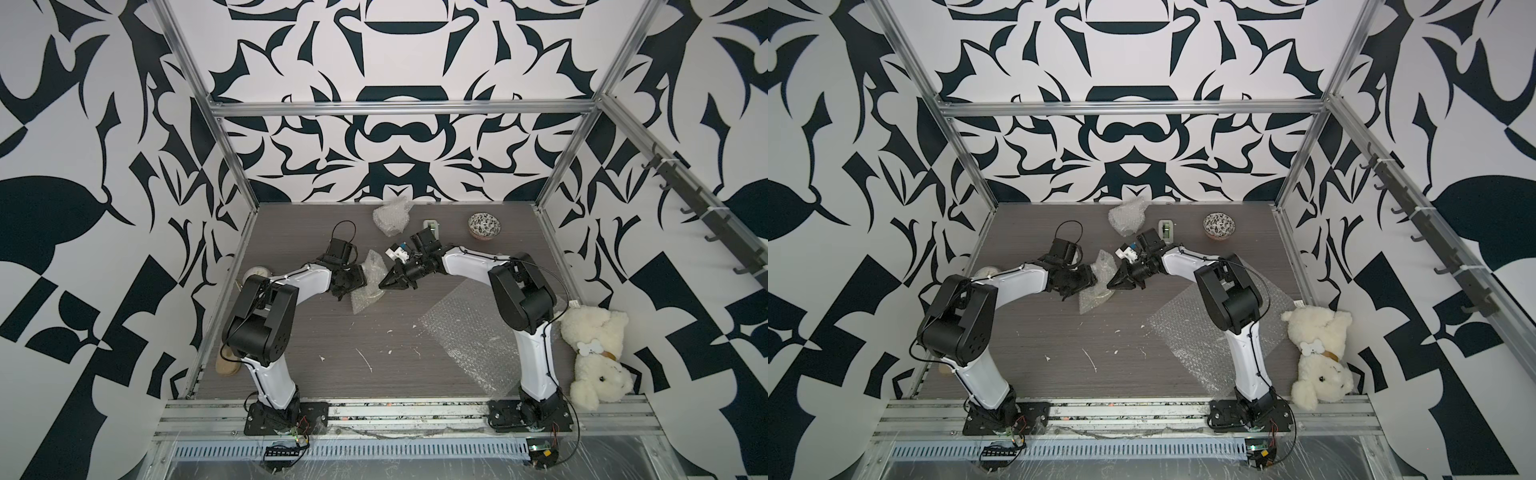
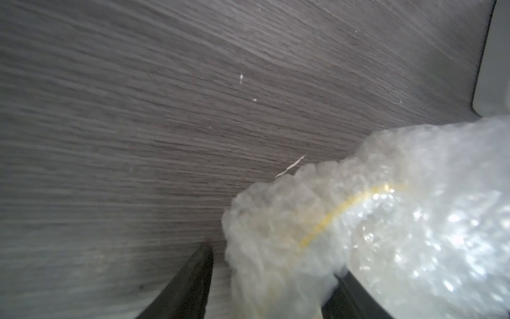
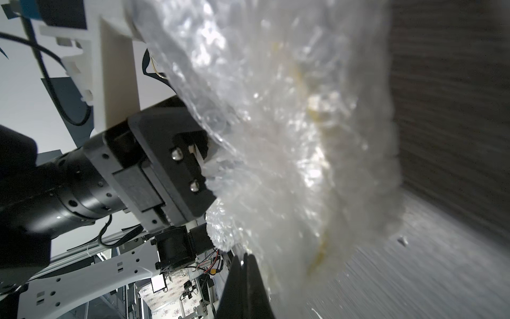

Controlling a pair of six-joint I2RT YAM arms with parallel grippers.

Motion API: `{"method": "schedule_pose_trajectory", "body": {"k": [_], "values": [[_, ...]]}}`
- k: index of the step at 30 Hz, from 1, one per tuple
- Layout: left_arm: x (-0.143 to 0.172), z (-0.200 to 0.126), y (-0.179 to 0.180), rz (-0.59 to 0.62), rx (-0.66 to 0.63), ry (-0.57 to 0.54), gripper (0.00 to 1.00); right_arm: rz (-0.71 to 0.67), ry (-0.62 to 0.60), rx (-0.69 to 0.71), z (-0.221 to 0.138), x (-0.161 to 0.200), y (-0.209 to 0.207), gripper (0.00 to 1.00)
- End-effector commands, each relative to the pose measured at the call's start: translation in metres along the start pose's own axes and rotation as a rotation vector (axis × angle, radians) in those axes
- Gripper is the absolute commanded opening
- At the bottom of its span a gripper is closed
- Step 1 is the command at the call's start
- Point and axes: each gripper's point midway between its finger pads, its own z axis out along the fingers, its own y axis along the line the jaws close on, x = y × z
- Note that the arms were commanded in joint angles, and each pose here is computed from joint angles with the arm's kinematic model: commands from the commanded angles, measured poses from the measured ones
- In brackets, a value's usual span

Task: Wrap bowls in bubble wrap
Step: Stick the tape on the bubble wrap.

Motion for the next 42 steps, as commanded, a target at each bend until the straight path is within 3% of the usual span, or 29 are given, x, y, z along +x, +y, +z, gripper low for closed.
{"method": "schedule_pose_trajectory", "body": {"k": [1,15,29,33,38,42], "values": [[0.009,-0.002,0.003,0.004,-0.032,0.026,0.62,-0.080,-0.016,-0.042,-0.010,0.001,0.044,0.00],[0.005,-0.011,0.002,0.008,-0.042,0.006,0.62,-0.021,-0.026,0.006,-0.004,-0.001,0.016,0.00],[-0.023,-0.067,-0.031,0.033,0.016,-0.114,0.59,0.011,-0.007,0.019,0.000,0.004,0.002,0.00],[-0.015,-0.080,-0.054,0.051,0.088,-0.110,0.46,0.010,-0.010,0.020,0.000,0.003,0.001,0.00],[0.000,-0.085,-0.074,0.011,0.195,-0.059,0.20,0.012,-0.011,0.023,0.000,0.003,0.000,0.00],[0.011,-0.082,-0.082,-0.018,0.244,-0.017,0.10,0.014,-0.010,0.026,0.000,0.004,-0.001,0.00]]}}
